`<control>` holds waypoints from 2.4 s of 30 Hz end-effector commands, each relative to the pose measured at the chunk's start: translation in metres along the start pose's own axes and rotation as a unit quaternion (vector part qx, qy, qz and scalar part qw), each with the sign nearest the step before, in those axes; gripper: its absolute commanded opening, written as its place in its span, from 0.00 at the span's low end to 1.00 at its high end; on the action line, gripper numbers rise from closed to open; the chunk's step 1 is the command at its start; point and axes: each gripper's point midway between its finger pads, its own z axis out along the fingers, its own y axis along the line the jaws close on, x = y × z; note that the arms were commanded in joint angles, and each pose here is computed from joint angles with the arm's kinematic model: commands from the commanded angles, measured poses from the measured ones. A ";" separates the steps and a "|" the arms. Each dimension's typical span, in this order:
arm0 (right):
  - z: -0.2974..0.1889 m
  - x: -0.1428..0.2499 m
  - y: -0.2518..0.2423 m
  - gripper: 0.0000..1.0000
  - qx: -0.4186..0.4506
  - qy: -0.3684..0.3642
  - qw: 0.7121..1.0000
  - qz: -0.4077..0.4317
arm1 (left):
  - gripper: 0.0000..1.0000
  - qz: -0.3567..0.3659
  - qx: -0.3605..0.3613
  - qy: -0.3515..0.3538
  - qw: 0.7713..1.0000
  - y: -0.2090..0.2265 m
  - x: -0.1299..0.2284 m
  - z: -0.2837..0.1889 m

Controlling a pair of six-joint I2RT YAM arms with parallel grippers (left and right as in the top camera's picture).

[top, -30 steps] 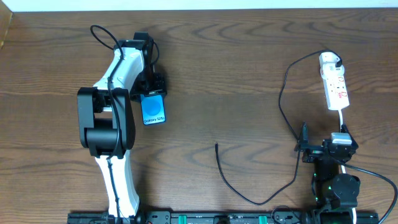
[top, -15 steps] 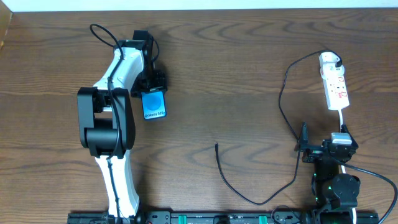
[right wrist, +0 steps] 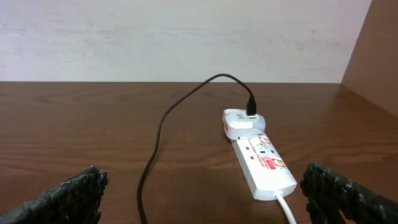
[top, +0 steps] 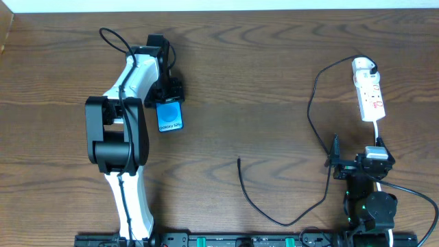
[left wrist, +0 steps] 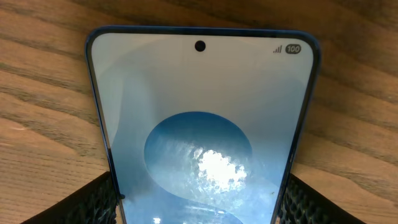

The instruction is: Plug charger to phone and switch on socket

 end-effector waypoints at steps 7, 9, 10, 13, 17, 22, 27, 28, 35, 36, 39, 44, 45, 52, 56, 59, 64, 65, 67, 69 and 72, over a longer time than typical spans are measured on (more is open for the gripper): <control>0.000 0.000 0.002 0.99 -0.002 -0.001 1.000 0.007 | 0.56 -0.008 -0.003 -0.008 1.000 0.004 0.001 -0.009; 0.000 0.000 0.002 0.99 -0.002 -0.001 1.000 0.007 | 0.58 -0.007 -0.003 -0.008 1.000 0.004 0.001 -0.009; 0.000 0.000 0.002 0.99 -0.002 -0.001 1.000 0.007 | 0.61 -0.007 -0.003 -0.008 1.000 0.004 0.001 -0.009; 0.000 0.000 0.002 0.99 -0.002 -0.001 1.000 0.007 | 0.73 -0.008 -0.003 -0.007 1.000 0.004 0.001 -0.009; 0.000 0.000 0.002 0.99 -0.002 -0.001 1.000 0.007 | 0.90 -0.008 -0.003 -0.007 1.000 0.004 0.001 -0.009; 0.000 0.000 0.002 0.99 -0.002 -0.001 1.000 0.007 | 0.94 -0.007 -0.003 -0.006 1.000 0.004 0.002 -0.009; 0.000 0.000 0.002 0.99 -0.002 -0.001 1.000 0.007 | 0.94 -0.008 -0.003 -0.005 1.000 0.004 0.002 -0.009; 0.000 0.000 0.002 0.99 -0.002 -0.001 1.000 0.007 | 0.94 -0.007 -0.004 -0.004 1.000 0.005 0.003 -0.009; 0.000 0.000 0.002 0.99 -0.002 -0.001 1.000 0.007 | 0.94 -0.008 -0.007 0.008 1.000 0.006 0.009 -0.009; 0.000 0.000 0.002 0.99 -0.002 -0.001 1.000 0.007 | 0.94 -0.007 -0.007 0.009 1.000 0.006 0.009 -0.009; 0.000 0.000 0.002 0.99 -0.002 -0.001 1.000 0.007 | 0.95 -0.007 -0.008 0.011 1.000 0.006 0.010 -0.009; 0.000 0.000 0.002 0.99 -0.002 -0.001 1.000 0.007 | 0.95 -0.007 -0.008 0.014 1.000 0.006 0.012 -0.009; 0.000 0.000 0.002 0.99 -0.002 -0.001 1.000 0.007 | 0.95 -0.007 -0.009 0.015 1.000 0.007 0.013 -0.009; 0.000 0.000 0.002 0.99 -0.002 -0.001 1.000 0.007 | 0.95 -0.004 -0.011 0.026 1.000 0.005 0.020 -0.005; 0.000 0.000 0.002 0.99 -0.002 -0.001 1.000 0.007 | 0.95 0.000 -0.013 0.033 0.999 0.004 0.026 0.001; 0.000 0.000 0.002 0.99 -0.002 -0.001 1.000 0.007 | 0.95 0.000 -0.014 0.036 0.999 0.005 0.030 0.006; 0.000 0.000 0.002 0.99 -0.002 -0.001 1.000 0.007 | 0.95 0.000 -0.013 0.030 0.999 0.004 0.028 0.009; 0.000 0.000 0.002 0.99 -0.002 -0.001 1.000 0.007 | 0.95 0.001 -0.012 0.026 1.000 0.004 0.026 0.009; 0.000 0.000 0.002 0.99 -0.002 -0.001 1.000 0.007 | 0.95 0.001 -0.010 0.020 1.000 0.003 0.023 0.009; 0.000 0.000 0.002 0.99 -0.002 -0.001 1.000 0.007 | 0.95 0.001 -0.010 0.019 1.000 0.003 0.023 0.009; 0.000 0.000 0.002 0.99 -0.002 -0.001 1.000 0.007 | 0.95 0.001 -0.010 0.019 1.000 0.003 0.023 0.010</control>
